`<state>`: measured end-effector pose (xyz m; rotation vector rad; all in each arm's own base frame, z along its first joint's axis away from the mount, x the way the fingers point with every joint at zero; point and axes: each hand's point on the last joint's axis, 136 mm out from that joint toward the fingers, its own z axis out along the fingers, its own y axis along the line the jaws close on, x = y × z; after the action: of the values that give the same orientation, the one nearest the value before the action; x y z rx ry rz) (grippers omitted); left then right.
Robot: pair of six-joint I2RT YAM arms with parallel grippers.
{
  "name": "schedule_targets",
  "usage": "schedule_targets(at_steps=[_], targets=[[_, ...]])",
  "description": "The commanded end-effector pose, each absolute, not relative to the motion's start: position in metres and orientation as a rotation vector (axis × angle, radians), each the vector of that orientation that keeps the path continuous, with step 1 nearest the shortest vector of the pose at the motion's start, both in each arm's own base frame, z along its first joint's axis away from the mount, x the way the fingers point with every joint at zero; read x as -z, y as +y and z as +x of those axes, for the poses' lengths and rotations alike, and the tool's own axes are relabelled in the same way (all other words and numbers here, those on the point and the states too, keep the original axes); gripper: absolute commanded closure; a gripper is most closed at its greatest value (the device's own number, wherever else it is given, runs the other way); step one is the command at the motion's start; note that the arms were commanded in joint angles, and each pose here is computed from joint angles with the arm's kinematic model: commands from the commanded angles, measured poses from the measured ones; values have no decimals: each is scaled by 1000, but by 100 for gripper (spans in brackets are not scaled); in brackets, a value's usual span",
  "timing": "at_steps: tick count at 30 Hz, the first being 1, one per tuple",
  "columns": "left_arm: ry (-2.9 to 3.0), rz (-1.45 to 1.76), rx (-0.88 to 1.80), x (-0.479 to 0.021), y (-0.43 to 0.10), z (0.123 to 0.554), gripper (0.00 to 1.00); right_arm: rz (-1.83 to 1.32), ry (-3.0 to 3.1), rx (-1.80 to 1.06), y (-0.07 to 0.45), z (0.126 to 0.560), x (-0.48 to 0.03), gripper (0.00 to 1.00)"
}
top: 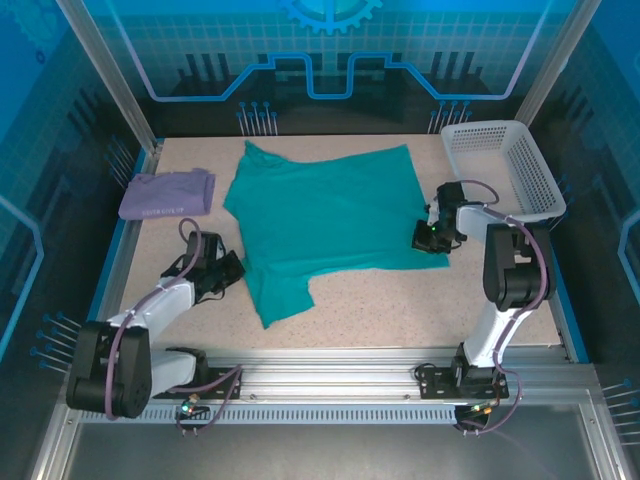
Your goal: Fold the inside-out t-shirt
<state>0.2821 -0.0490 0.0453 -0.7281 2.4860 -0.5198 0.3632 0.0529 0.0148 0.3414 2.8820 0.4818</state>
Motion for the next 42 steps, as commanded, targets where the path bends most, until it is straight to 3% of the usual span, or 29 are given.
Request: schedule_targets(at_steps=[1,5,16,25,37,42], targets=[[2522,-806,436,-33,-34,261,100,394,2920,-401,37,348,-11,93],[2526,-844,424,-30,-30,251,100,392,2921,-404,37,346,-11,93],[2520,-858,386,-34,-24,249,78,377,2919,-408,38,344,-11,93],[2369,-740,578,-75,-45,295,66,319,2855,-454,46,354,-29,89],[2423,-677,560,-61,-63,366,66,292,2850,-515,55,354,-28,88],[2475,-655,504,-43,-64,380,75,285,2844,-526,57,355,-29,88]])
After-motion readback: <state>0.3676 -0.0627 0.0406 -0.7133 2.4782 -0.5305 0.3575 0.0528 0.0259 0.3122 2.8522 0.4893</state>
